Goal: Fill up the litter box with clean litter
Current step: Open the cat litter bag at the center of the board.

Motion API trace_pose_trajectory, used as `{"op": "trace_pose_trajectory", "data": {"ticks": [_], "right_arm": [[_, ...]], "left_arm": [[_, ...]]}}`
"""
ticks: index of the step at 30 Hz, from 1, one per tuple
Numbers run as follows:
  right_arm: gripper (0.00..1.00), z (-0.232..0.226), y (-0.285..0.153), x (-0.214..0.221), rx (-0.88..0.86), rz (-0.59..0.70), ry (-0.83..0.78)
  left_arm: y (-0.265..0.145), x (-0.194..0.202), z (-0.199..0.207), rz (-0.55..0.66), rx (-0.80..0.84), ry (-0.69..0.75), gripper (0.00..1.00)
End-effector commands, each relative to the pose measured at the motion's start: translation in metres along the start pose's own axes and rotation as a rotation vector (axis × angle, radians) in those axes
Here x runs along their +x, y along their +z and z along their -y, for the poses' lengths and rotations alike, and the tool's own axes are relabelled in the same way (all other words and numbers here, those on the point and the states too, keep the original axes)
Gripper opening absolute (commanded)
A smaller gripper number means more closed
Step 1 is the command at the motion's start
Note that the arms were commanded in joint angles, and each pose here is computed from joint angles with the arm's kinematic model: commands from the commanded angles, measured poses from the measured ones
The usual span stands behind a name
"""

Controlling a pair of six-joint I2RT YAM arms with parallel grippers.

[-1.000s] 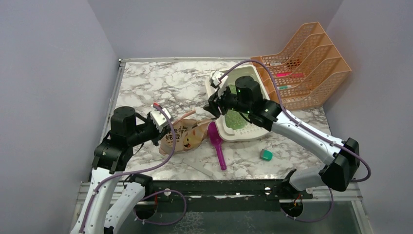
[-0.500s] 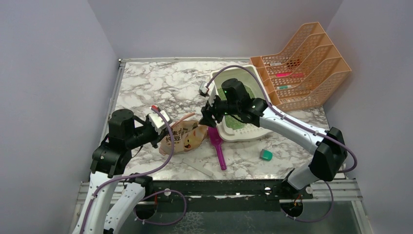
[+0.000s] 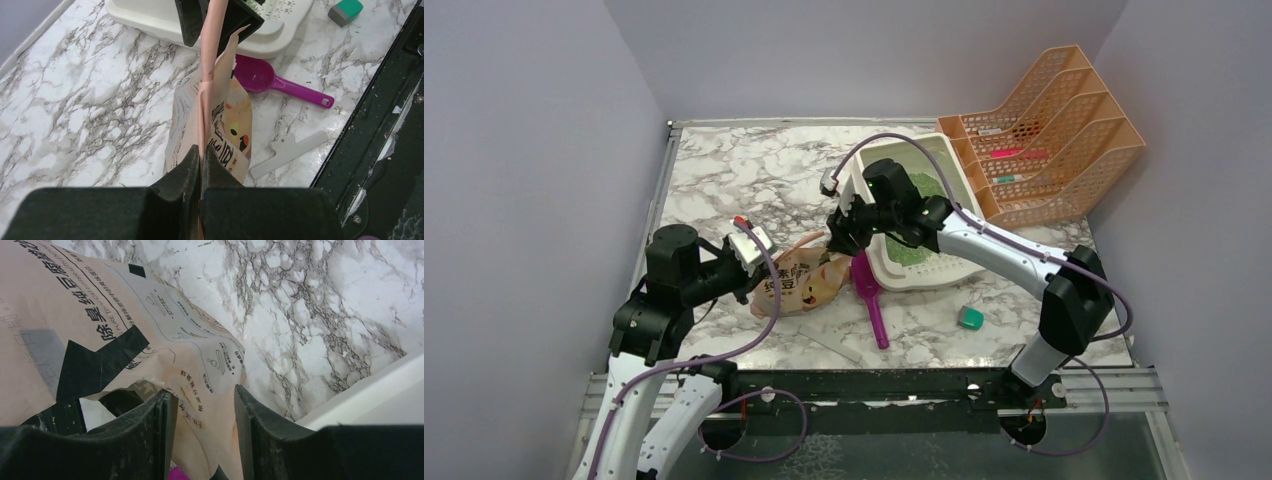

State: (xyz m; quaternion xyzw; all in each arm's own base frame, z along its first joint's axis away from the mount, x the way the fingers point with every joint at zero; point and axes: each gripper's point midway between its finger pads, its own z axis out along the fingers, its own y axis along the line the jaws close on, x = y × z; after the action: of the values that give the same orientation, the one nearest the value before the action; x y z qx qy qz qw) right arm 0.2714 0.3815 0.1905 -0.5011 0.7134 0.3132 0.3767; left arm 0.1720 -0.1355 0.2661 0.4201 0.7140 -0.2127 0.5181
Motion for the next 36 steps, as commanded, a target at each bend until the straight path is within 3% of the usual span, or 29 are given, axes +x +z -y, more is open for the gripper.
{"op": "trace_pose_trajectory", "data": {"ticks": [1, 7, 8, 11, 14, 18, 20, 27, 33, 36], "right_arm": [[0.48, -0.007, 0.006, -0.016, -0.040, 0.031, -0.011], [0.52, -0.024, 0.018, -0.015, -0.083, 0.028, -0.012], [0.46, -0.016, 0.020, -0.016, -0.032, 0.031, 0.000], [0.03, 0.016, 0.019, -0.029, 0.158, 0.065, 0.067], [0.01, 0.036, 0.014, -0.050, 0.273, 0.114, 0.168], [0.12, 0.044, 0.010, -0.067, 0.326, 0.152, 0.296], [0.23, 0.051, 0.003, -0.068, 0.373, 0.158, 0.336], [0.56, 0.047, -0.034, -0.059, 0.394, 0.186, 0.224], [0.67, 0.062, -0.099, -0.063, 0.559, 0.323, 0.082], [0.67, 0.044, -0.118, -0.072, 0.490, 0.381, -0.029]], "left_arm": [[-0.005, -0.019, 0.007, 0.084, 0.021, 0.028, 0.00], [-0.007, -0.022, 0.009, 0.099, 0.020, 0.026, 0.00], [-0.007, -0.022, 0.009, 0.099, 0.023, 0.025, 0.00], [-0.007, -0.022, 0.010, 0.101, 0.030, 0.025, 0.00], [-0.006, -0.022, 0.012, 0.102, 0.039, 0.022, 0.00], [-0.005, -0.022, 0.011, 0.100, 0.040, 0.017, 0.00], [-0.005, -0.022, 0.010, 0.098, 0.037, 0.016, 0.00], [-0.008, -0.023, 0.010, 0.112, 0.019, 0.023, 0.00], [-0.008, -0.022, 0.009, 0.112, 0.013, 0.023, 0.00], [-0.007, -0.022, 0.008, 0.110, 0.009, 0.023, 0.00]]}}
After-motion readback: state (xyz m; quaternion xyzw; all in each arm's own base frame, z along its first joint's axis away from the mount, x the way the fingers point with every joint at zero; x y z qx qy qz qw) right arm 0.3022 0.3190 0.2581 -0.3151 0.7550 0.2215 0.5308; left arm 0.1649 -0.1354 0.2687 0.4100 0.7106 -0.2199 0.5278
